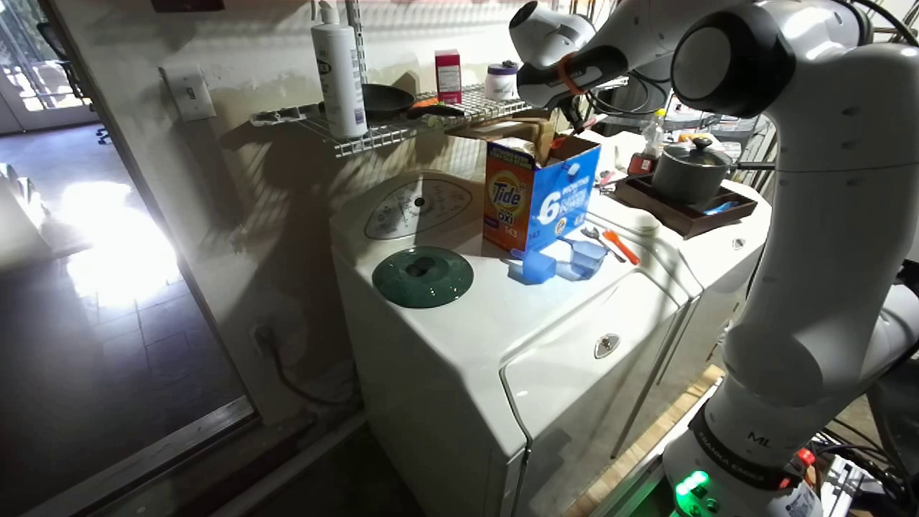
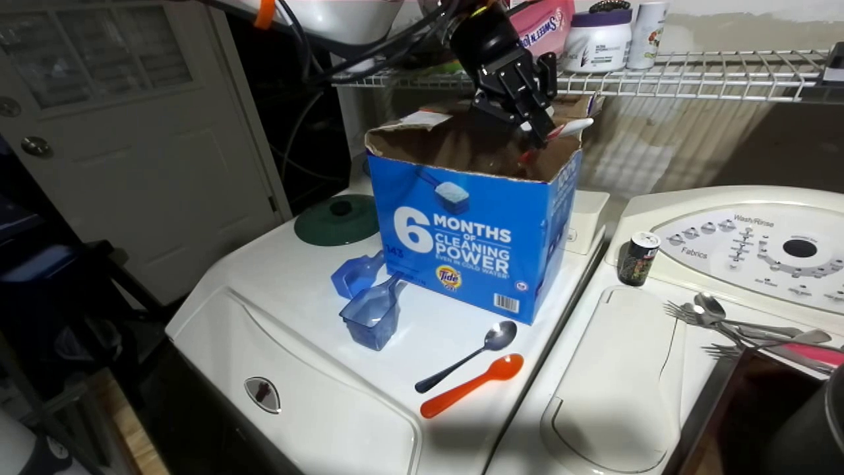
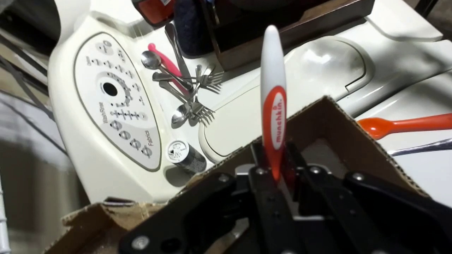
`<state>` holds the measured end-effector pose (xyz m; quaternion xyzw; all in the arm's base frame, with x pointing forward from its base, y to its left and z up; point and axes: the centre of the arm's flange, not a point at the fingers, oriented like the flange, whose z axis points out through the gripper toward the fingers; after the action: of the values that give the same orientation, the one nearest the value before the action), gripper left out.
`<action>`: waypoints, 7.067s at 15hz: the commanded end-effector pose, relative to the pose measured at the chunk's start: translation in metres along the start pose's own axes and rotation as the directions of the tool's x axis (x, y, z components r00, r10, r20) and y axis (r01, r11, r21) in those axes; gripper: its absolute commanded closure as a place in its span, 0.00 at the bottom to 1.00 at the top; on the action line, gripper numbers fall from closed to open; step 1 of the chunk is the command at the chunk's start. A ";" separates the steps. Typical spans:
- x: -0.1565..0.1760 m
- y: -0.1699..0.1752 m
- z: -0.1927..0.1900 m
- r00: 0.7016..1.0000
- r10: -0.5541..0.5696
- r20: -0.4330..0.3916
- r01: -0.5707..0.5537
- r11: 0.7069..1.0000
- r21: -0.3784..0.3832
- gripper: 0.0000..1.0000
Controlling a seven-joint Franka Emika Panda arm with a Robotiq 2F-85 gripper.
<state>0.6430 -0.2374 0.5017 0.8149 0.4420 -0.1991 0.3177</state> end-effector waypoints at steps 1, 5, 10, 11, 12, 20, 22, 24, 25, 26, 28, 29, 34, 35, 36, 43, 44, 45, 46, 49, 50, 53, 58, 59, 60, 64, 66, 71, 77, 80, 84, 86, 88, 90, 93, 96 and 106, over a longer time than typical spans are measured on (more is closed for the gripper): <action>0.022 0.001 -0.009 0.987 -0.156 -0.038 0.156 0.988 -0.003 0.96; 0.047 -0.009 -0.010 0.959 -0.283 -0.033 0.284 0.959 0.028 0.96; 0.054 -0.013 -0.006 0.957 -0.290 -0.024 0.291 0.957 0.014 0.96; 0.054 -0.013 -0.006 0.949 -0.314 -0.019 0.314 0.949 0.032 0.96; 0.060 -0.012 -0.002 0.933 -0.358 -0.032 0.359 0.932 0.043 0.96; 0.100 -0.018 0.027 0.841 -0.540 -0.021 0.540 0.838 0.075 0.96; 0.107 -0.019 0.029 0.832 -0.553 -0.028 0.554 0.829 0.076 0.96; 0.108 -0.020 0.027 0.825 -0.565 -0.030 0.565 0.822 0.071 0.96; 0.109 -0.021 0.028 0.826 -0.563 -0.030 0.564 0.823 0.072 0.96; 0.110 -0.023 0.028 0.823 -0.566 -0.038 0.567 0.821 0.069 0.96; 0.112 -0.025 0.029 0.826 -0.557 -0.081 0.562 0.825 0.057 0.96; 0.112 -0.026 0.031 0.832 -0.547 -0.090 0.553 0.831 0.057 0.96; 0.113 -0.030 0.036 0.848 -0.513 -0.131 0.523 0.850 0.057 0.96; 0.115 -0.030 0.037 0.843 -0.520 -0.136 0.531 0.845 0.063 0.96; 0.117 -0.031 0.038 0.840 -0.524 -0.139 0.536 0.842 0.068 0.96; 0.128 -0.033 0.045 0.830 -0.530 -0.176 0.551 0.828 0.103 0.96; 0.129 -0.033 0.047 0.829 -0.531 -0.174 0.552 0.827 0.103 0.96; 0.129 -0.033 0.049 0.829 -0.534 -0.168 0.553 0.828 0.096 0.96; 0.130 -0.034 0.051 0.825 -0.537 -0.175 0.557 0.825 0.094 0.96; 0.132 -0.035 0.054 0.826 -0.529 -0.193 0.551 0.831 0.082 0.96; 0.133 -0.035 0.055 0.829 -0.525 -0.190 0.547 0.833 0.086 0.96; 0.136 -0.037 0.059 0.838 -0.501 -0.215 0.529 0.843 0.098 0.96; 0.142 -0.038 0.062 0.835 -0.479 -0.271 0.519 0.848 0.103 0.96; 0.143 -0.038 0.063 0.836 -0.473 -0.277 0.515 0.851 0.104 0.96; 0.144 -0.037 0.063 0.835 -0.468 -0.289 0.512 0.853 0.102 0.96; 0.147 -0.037 0.065 0.828 -0.462 -0.316 0.514 0.852 0.101 0.96; 0.150 -0.037 0.068 0.818 -0.461 -0.343 0.521 0.847 0.104 0.96; 0.158 -0.037 0.074 0.795 -0.466 -0.389 0.543 0.832 0.113 0.96; 0.163 -0.038 0.077 0.780 -0.465 -0.419 0.552 0.827 0.110 0.96; 0.165 -0.040 0.079 0.774 -0.463 -0.432 0.554 0.825 0.111 0.96; 0.168 -0.041 0.080 0.763 -0.450 -0.464 0.552 0.828 0.103 0.96; 0.170 -0.040 0.082 0.756 -0.445 -0.480 0.550 0.829 0.098 0.96; 0.172 -0.041 0.084 0.750 -0.442 -0.493 0.552 0.829 0.096 0.96; 0.173 -0.040 0.084 0.739 -0.439 -0.511 0.554 0.827 0.091 0.96; 0.174 -0.040 0.083 0.720 -0.433 -0.543 0.558 0.826 0.080 0.96; 0.173 -0.041 0.084 0.696 -0.431 -0.574 0.567 0.821 0.070 0.96; 0.170 -0.042 0.082 0.643 -0.431 -0.634 0.581 0.813 0.037 0.96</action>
<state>0.6723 -0.1956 0.3752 0.7280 0.6801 -0.0823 0.0259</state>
